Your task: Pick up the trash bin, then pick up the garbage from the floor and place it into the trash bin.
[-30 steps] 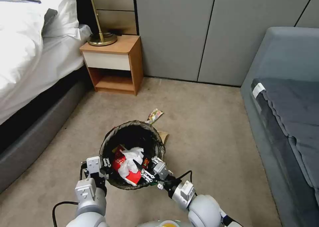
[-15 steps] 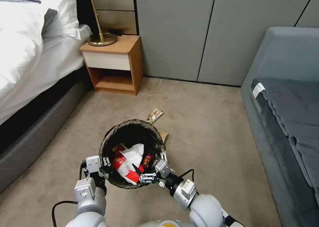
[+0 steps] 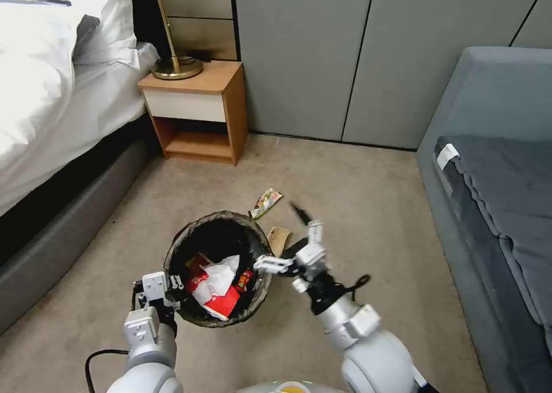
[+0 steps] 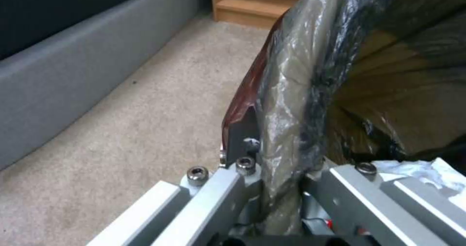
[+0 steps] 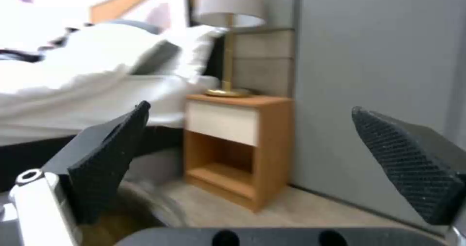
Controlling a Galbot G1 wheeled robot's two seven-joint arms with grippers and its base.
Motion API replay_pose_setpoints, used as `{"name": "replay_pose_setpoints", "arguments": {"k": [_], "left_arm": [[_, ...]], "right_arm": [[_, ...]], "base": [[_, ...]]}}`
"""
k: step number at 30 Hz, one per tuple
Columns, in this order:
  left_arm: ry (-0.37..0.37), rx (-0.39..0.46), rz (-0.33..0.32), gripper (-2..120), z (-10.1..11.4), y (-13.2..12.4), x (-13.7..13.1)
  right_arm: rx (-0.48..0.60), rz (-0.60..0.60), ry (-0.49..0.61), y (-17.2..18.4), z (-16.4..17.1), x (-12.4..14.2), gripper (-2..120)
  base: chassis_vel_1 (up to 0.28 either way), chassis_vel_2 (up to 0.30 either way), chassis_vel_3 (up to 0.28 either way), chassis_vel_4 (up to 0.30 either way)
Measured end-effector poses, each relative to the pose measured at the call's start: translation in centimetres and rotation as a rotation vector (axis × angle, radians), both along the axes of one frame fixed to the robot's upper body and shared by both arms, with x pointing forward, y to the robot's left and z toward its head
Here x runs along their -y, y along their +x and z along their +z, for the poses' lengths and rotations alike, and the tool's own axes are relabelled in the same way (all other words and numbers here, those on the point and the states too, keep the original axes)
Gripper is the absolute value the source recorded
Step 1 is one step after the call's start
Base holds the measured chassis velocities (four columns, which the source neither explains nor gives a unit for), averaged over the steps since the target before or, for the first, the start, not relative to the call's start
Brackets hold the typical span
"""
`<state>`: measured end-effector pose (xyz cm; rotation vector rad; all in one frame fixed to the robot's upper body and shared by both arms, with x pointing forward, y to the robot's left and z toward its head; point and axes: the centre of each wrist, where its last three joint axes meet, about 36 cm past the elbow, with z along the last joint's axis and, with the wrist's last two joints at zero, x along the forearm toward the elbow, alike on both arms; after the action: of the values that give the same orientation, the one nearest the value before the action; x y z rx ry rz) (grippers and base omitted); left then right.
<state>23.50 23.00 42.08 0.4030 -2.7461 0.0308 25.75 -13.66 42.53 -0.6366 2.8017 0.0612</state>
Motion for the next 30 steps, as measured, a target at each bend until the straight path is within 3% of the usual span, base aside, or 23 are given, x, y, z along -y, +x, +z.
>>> {"name": "replay_pose_setpoints", "arguments": {"k": [11, 30], "left_arm": [[-0.004, 0.017, 0.016, 0, 0.5, 0.0, -0.9], [-0.008, 0.046, 0.018, 0, 1.7, -0.1, -0.8]], "right_arm": [[-0.05, -0.138, -0.003, -1.7, -3.6, 1.3, 100], [-0.018, -0.122, 0.015, -1.1, -3.8, 1.0, 100]], "base": [[0.0, 0.0, 0.0, 0.0], [0.0, 0.0, 0.0, 0.0]]}}
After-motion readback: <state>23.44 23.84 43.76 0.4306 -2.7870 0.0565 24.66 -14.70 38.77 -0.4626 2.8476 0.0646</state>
